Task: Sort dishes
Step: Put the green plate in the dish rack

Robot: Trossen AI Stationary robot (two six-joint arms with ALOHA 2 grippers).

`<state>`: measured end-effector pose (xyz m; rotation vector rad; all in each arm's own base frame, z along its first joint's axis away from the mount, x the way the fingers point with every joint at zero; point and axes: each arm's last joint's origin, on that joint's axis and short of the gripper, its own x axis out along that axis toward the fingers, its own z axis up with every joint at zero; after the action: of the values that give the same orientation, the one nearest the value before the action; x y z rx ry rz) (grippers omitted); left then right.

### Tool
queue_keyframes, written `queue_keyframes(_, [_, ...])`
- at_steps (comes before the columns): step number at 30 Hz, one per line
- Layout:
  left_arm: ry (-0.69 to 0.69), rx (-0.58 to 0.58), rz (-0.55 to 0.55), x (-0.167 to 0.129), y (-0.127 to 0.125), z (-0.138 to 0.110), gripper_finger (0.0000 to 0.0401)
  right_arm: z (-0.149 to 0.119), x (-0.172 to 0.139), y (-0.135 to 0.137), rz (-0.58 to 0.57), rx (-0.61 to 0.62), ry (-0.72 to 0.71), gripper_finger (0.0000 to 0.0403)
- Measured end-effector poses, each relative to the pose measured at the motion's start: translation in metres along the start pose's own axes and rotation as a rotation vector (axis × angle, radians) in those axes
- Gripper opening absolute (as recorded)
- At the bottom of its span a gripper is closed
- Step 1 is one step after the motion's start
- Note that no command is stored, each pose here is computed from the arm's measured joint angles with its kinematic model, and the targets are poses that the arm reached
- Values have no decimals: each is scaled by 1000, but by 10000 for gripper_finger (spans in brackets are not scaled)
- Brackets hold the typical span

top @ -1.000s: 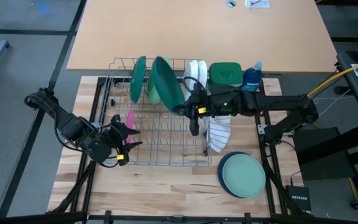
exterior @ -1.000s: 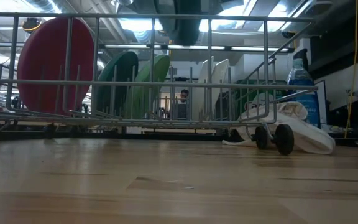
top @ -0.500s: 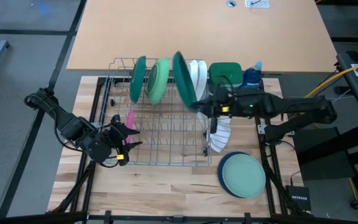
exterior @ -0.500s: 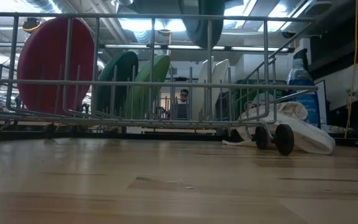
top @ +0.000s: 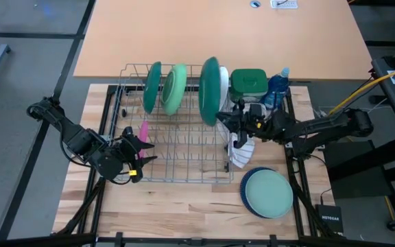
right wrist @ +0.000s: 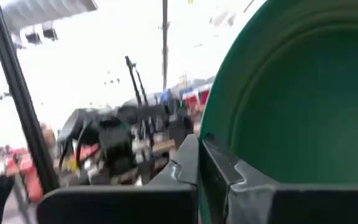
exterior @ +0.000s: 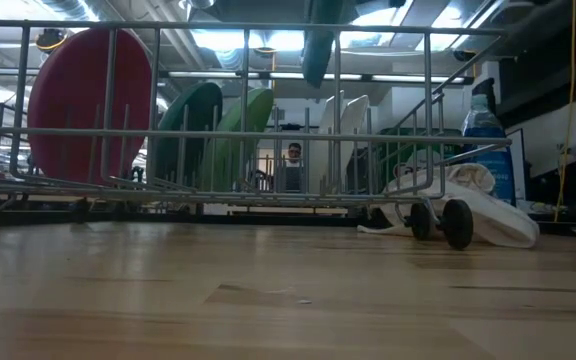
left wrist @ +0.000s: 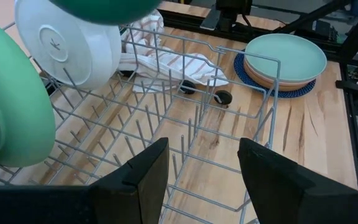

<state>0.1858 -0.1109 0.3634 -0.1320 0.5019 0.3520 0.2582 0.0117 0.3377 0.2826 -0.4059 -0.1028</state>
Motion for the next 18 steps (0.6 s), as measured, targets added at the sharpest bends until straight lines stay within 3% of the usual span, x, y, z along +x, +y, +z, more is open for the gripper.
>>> queue_keyframes(15, [-1,0,0,0,0,0,184,-41,17,-32,31,134,-185,5])
queue_keyframes(18, [0,0,0,0,0,0,184,-48,21,-41,2,158,-166,5])
